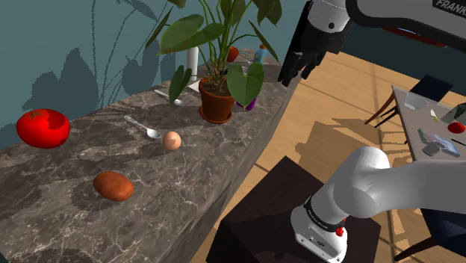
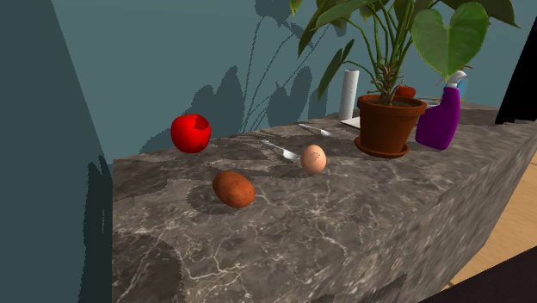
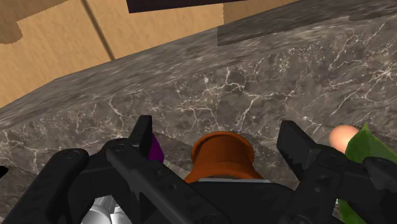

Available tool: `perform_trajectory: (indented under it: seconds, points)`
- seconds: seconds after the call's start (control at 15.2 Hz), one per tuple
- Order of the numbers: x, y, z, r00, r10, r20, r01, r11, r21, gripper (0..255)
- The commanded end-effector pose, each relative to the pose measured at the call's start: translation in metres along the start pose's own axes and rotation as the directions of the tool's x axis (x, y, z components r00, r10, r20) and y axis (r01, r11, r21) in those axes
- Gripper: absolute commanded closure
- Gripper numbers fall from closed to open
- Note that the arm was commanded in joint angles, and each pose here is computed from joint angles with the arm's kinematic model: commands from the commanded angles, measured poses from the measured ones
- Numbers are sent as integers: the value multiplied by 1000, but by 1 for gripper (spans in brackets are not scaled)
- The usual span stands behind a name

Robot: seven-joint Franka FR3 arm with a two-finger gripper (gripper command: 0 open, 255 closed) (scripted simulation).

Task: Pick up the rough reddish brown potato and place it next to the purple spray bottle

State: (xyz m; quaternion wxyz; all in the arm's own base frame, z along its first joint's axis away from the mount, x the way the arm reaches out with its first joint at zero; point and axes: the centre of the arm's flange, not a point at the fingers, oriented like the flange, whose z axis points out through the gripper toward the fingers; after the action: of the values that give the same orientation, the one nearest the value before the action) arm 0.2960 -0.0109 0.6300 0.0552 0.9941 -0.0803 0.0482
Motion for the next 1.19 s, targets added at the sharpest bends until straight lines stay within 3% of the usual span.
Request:
perform_trajectory:
  seconds: [0.0,1.12]
  points:
    - [0,0,0,1000,0,0,0,1000,0,0]
    - [41,-199,83,989,-144,-21,145,989,29,0]
